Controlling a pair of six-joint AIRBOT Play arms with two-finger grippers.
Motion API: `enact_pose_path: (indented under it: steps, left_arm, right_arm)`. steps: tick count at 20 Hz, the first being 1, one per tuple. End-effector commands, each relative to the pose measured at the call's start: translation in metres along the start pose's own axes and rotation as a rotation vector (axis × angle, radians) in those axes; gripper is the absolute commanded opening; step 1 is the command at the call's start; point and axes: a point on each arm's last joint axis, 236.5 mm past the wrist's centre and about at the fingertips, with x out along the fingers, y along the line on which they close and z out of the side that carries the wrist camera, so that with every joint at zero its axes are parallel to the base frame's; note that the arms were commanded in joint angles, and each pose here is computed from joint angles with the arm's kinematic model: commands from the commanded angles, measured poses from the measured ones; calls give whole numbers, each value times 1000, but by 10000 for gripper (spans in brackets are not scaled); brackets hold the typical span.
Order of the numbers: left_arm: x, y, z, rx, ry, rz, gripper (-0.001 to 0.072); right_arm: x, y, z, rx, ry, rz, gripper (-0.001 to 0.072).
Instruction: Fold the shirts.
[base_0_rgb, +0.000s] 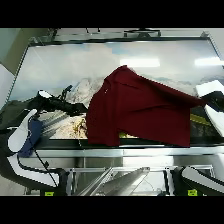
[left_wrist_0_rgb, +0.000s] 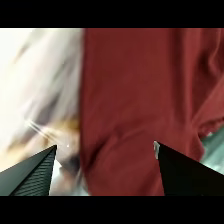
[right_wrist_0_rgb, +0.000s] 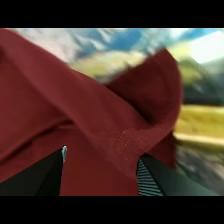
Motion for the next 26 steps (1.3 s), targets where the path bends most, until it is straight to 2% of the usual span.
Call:
enact_pose_path:
  steps: [1, 3, 9, 14, 15, 16, 18, 19, 22, 26]
  left_arm:
    - [8, -14, 25, 97, -49, 49, 695]
    - [5, -22, 34, 126, -62, 51, 696]
    - [6, -19, 42, 128, -83, 61, 695]
    - [37, -16, 12, 99, 60, 1, 693]
    - [40, -17, 8, 106, 80, -7, 583]
    - [40, -18, 6, 115, 87, -12, 423]
    - [40, -21, 5, 117, 92, -26, 232]
    - [39, -27, 4, 128, 95, -51, 26]
    - [31, -34, 14, 125, 51, -100, 19]
    - [-10, -9, 38, 56, -35, -87, 18]
  right_arm:
    - [-10, -53, -25, 102, 92, -218, 510]
    - [-10, -44, -30, 128, 112, -169, 509]
    - [-5, 18, -56, 235, 276, 112, 503]
    - [0, 12, -50, 231, 250, 100, 503]
    - [0, 11, -48, 232, 243, 97, 502]
    - [0, 11, -48, 225, 241, 97, 503]
    - [0, 12, -48, 210, 244, 100, 503]
    - [0, 12, -49, 206, 246, 101, 503]
    - [-3, 8, -59, 190, 286, 88, 503]
    - [-15, -33, -70, 202, 315, -47, 503]
